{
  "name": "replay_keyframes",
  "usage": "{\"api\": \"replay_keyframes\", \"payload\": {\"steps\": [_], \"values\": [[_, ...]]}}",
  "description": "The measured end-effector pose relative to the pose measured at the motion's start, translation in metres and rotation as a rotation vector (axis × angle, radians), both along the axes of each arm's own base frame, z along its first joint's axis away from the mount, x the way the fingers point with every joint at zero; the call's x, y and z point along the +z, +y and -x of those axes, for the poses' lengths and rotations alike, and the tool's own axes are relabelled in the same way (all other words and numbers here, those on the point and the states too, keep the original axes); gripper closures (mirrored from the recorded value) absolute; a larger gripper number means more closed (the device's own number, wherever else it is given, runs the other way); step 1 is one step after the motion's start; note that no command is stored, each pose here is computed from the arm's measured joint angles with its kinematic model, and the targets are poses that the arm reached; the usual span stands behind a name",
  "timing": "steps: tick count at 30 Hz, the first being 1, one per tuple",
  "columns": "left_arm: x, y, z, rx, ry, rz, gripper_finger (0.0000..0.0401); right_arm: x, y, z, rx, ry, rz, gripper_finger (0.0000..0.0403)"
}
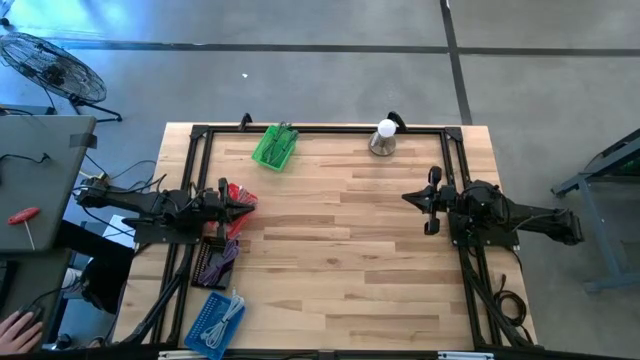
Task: Pick & Place USB Port
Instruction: Return to Home Position
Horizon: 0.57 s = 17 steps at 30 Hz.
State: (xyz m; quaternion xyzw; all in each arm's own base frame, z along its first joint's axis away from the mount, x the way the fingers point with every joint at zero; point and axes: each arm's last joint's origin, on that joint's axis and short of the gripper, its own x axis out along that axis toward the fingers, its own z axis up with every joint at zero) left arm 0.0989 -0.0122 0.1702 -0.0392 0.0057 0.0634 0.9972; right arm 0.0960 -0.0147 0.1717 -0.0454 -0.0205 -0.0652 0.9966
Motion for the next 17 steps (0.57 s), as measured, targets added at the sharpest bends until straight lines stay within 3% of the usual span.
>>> {"api": "replay_keyframes", "payload": {"steps": [17], "values": [[0.0000,0.0000,0.0000,0.000,0.000,0.000,0.0401,0.0000,0.0000,0.0000,0.000,0.000,0.000,0.0399]]}}
